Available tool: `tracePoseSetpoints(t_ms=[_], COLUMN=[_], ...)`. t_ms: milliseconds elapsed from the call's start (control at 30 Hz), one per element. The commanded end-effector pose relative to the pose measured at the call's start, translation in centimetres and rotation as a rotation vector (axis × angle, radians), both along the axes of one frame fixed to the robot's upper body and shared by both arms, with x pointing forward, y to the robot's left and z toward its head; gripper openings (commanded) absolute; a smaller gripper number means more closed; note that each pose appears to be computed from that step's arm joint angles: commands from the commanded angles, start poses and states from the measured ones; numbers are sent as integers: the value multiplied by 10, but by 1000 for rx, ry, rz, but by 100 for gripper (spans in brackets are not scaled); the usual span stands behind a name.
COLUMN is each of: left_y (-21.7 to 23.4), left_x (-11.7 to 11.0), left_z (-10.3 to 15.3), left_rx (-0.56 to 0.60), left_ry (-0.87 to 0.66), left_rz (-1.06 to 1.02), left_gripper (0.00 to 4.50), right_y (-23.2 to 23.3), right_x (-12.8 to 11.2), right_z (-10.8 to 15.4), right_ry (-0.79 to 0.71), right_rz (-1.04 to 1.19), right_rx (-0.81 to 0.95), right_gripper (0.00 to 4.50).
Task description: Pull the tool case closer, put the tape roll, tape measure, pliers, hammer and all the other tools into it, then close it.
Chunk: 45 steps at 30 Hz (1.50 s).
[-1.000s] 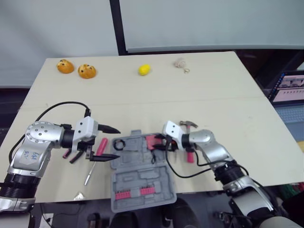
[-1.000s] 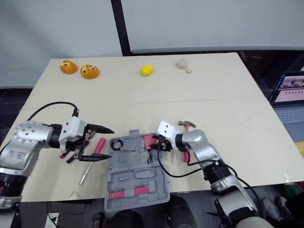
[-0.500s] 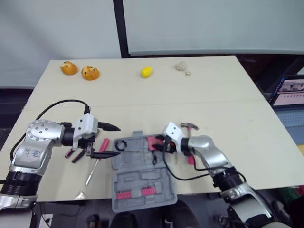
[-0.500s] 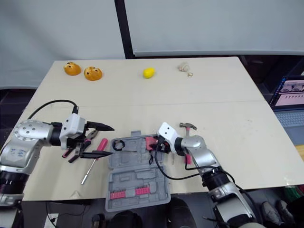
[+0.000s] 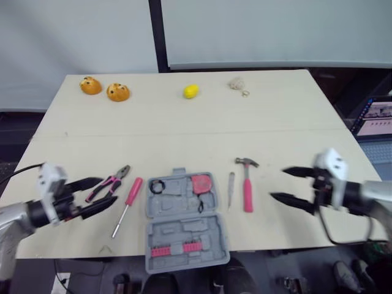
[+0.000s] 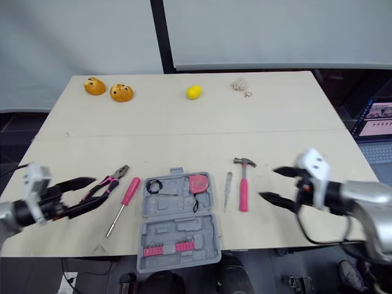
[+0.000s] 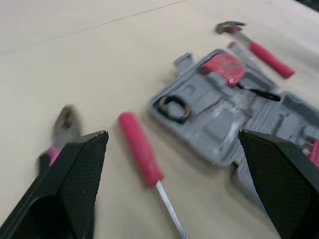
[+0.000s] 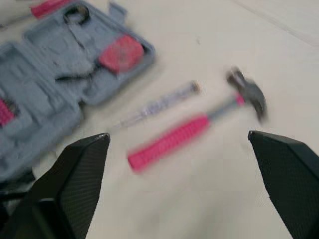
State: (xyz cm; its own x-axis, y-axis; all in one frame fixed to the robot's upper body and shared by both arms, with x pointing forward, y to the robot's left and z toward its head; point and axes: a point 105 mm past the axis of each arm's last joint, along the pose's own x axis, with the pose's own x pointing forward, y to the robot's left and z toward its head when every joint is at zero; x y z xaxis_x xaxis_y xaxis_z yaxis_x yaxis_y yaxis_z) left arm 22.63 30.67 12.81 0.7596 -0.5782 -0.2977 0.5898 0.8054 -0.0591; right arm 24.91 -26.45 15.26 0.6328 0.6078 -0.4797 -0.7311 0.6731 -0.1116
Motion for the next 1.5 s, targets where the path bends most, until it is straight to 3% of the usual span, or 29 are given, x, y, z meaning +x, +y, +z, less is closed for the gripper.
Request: tracePoseSetpoints(t_ms=[33, 167, 267, 600, 1000, 1267, 1500], left_y=[47, 95, 113, 105, 68, 45, 31], left_x=[-19, -40, -46, -52, -17, 25, 61], left_z=[7, -7, -8, -14, -2, -14, -28], left_rx=[50, 181, 183, 202, 185, 211, 231], left_ry=[-24, -7, -11, 4, -40, -14, -8], left_rz=[185, 369, 435, 365, 205, 83, 20], left_gripper=[450, 450, 450, 450, 450, 450, 450], right_y=[-52, -92, -105, -92, -32, 59, 103], right_x=[-20, -38, -43, -30, -19, -26, -34], right_z=[13, 14, 19, 25, 39, 42, 54], right_ry=[-34, -19, -28, -84, -147, -135, -135], right_rz=[-82, -182, -205, -207, -94, 184, 339], right_rx=[-108, -164, -211, -152, -45, 104, 198], right_gripper=[444, 444, 444, 444, 444, 444, 444])
